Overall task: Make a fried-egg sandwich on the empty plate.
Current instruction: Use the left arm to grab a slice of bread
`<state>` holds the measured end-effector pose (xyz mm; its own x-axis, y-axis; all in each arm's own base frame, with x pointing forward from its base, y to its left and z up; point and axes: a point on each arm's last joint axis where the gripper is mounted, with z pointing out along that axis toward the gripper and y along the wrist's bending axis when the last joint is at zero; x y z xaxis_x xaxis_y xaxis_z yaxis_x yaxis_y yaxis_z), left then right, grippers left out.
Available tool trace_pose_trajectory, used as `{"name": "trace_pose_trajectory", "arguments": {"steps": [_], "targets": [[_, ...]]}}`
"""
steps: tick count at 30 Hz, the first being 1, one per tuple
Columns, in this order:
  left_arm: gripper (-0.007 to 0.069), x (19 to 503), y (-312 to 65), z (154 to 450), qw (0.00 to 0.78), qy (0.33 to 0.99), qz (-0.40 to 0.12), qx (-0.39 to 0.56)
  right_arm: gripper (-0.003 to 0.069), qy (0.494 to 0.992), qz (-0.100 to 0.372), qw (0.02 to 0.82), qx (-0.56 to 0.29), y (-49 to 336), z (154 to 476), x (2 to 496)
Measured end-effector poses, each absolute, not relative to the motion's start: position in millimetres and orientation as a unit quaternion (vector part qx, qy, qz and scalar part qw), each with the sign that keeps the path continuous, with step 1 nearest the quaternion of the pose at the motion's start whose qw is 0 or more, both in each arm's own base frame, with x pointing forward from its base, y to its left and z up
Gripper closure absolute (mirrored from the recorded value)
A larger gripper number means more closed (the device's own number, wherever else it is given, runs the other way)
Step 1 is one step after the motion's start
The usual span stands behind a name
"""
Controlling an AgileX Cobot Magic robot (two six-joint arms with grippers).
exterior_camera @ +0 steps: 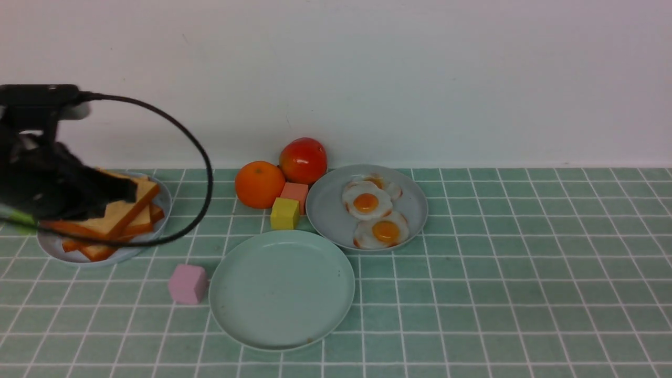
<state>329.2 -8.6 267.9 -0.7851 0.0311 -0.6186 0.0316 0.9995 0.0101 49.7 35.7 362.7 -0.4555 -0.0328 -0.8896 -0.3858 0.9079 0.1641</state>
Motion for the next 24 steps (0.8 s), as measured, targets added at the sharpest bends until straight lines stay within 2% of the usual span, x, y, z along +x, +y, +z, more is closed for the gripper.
{"name": "trace_pose_trajectory", "arguments": {"steps": [4,8,9,10,11,12,14,16,20,24], "targets": [[0.0603,378,-7,249,0.314,0.948,0.028,0.046,0.0638,0.835,0.191,0.487,-0.173,43,385,60],[0.0501,405,-5,229,0.293,0.952,0.048,0.071,0.0638,0.839,0.2,0.47,-0.19,48,388,70],[0.0442,412,-5,222,0.284,0.954,0.053,0.078,0.0638,0.842,0.199,0.462,-0.192,48,386,71],[0.0415,413,-5,221,0.282,0.955,0.054,0.079,0.0638,0.844,0.199,0.46,-0.193,49,386,72],[0.0337,418,-5,212,0.273,0.957,0.056,0.084,0.0637,0.846,0.199,0.456,-0.195,49,385,72],[0.033,418,-5,211,0.273,0.957,0.056,0.084,0.0637,0.846,0.199,0.456,-0.195,49,385,72],[0.0258,421,-4,204,0.269,0.957,0.059,0.088,0.0636,0.845,0.199,0.456,-0.195,49,385,72],[0.0222,425,-4,195,0.266,0.957,0.067,0.097,0.0634,0.845,0.199,0.456,-0.195,49,385,72],[0.0242,427,-1,184,0.255,0.957,0.083,0.115,0.0629,0.845,0.199,0.457,-0.195,49,386,71],[0.0456,428,-1,185,0.252,0.955,0.095,0.127,0.0625,0.843,0.206,0.457,-0.194,50,386,71]]}}
